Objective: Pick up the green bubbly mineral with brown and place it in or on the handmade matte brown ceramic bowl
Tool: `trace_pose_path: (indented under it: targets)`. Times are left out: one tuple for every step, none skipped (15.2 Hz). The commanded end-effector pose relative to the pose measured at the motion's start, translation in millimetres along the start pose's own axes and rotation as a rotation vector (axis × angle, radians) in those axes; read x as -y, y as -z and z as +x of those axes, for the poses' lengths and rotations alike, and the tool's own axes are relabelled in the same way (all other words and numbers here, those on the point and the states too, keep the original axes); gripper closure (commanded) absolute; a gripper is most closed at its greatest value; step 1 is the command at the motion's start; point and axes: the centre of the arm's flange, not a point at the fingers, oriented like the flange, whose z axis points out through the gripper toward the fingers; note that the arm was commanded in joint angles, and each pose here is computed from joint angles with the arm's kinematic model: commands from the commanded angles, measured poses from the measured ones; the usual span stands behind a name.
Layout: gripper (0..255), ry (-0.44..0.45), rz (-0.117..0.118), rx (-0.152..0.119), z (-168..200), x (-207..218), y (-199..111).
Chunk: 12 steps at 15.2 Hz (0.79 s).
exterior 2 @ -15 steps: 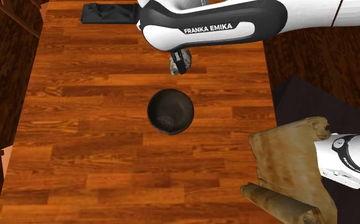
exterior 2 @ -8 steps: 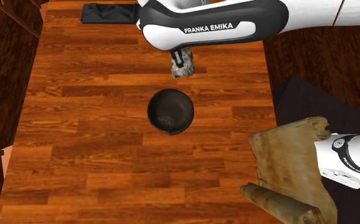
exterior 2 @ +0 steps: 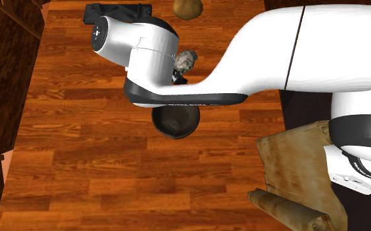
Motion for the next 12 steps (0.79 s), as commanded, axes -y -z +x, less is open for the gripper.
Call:
trace_pose_path:
  targets:
    - [0,0.034,-0.028,0.051,9.6,2.2,-8.2]
    - [0,0.034,-0.028,0.051,9.3,2.1,-13.4]
    - [0,0.034,-0.028,0.051,9.0,1.9,-18.7]
    - [0,0.034,-0.028,0.051,8.8,1.8,-24.0]
    - [0,0.034,-0.028,0.051,8.5,1.6,-29.3]
    - [0,0.034,-0.028,0.051,8.2,1.4,-34.5]
    - [0,0.034,-0.028,0.051,8.1,1.4,-37.6]
    - [0,0.034,-0.028,0.051,8.1,1.4,-37.6]
    - [0,0.034,-0.028,0.051,8.1,1.4,-37.6]
    - [0,0.034,-0.028,0.051,8.1,1.4,-37.6]
    - [0,0.034,-0.028,0.051,8.1,1.4,-37.6]
    - [0,0.034,-0.028,0.051,8.1,1.4,-37.6]
